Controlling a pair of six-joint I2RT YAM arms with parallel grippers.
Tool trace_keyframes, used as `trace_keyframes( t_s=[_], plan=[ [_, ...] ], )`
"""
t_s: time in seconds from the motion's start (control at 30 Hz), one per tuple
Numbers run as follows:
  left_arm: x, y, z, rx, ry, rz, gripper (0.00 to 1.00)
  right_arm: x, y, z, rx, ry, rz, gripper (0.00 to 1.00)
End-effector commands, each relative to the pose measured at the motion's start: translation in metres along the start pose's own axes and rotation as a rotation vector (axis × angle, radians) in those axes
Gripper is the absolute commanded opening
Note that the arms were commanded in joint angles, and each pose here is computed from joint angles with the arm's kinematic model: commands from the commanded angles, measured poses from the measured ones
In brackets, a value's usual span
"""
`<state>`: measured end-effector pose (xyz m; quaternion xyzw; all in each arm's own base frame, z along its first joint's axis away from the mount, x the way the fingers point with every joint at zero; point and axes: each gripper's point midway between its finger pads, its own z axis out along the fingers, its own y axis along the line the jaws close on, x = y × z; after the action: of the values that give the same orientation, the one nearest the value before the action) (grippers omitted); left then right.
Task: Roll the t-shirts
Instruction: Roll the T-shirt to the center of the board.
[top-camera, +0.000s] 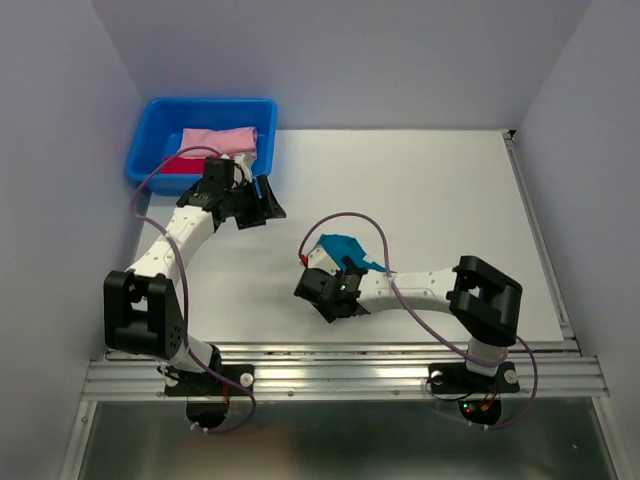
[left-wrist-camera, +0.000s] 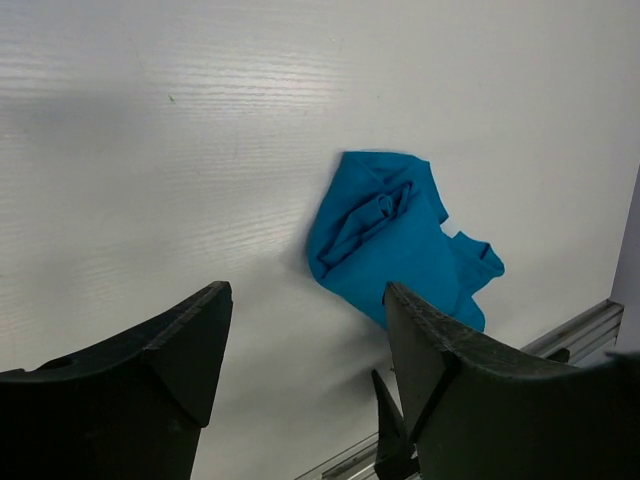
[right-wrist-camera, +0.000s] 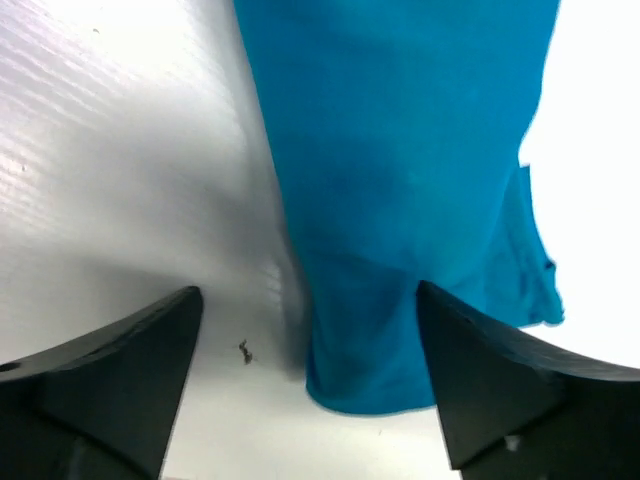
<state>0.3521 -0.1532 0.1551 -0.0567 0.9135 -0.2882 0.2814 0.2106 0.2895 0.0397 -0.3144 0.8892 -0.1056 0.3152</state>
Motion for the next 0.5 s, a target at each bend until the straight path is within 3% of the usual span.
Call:
trace_keyframes(
  t_s=[0.0, 0.1, 0.23, 0.33, 0.37, 0.47],
  plan=[
    [-0.001, -0.002, -0.007, 0.015, -0.018, 0.058, 0.73, -0.002, -0.015, -0.021, 0.003, -0.044, 0.104, 0.97],
    [0.006, -0.005, 0.001, 0.034, 0.019, 0.070, 0.74, -0.019, -0.026, -0.046, -0.040, -0.134, 0.254, 0.98],
    [0.017, -0.015, 0.020, 0.049, 0.071, 0.104, 0.75, -0.033, -0.046, -0.057, -0.141, -0.161, 0.560, 0.93],
    [0.029, -0.030, 0.034, 0.071, 0.105, 0.130, 0.71, -0.025, -0.068, -0.051, -0.192, -0.118, 0.779, 0.75],
    [0.029, -0.036, 0.037, 0.085, 0.102, 0.138, 0.69, -0.015, -0.069, -0.047, -0.209, -0.085, 0.823, 0.60],
    [0.042, -0.049, 0.051, 0.108, 0.118, 0.169, 0.58, -0.010, -0.086, -0.043, -0.247, -0.059, 0.978, 0.39]
  ],
)
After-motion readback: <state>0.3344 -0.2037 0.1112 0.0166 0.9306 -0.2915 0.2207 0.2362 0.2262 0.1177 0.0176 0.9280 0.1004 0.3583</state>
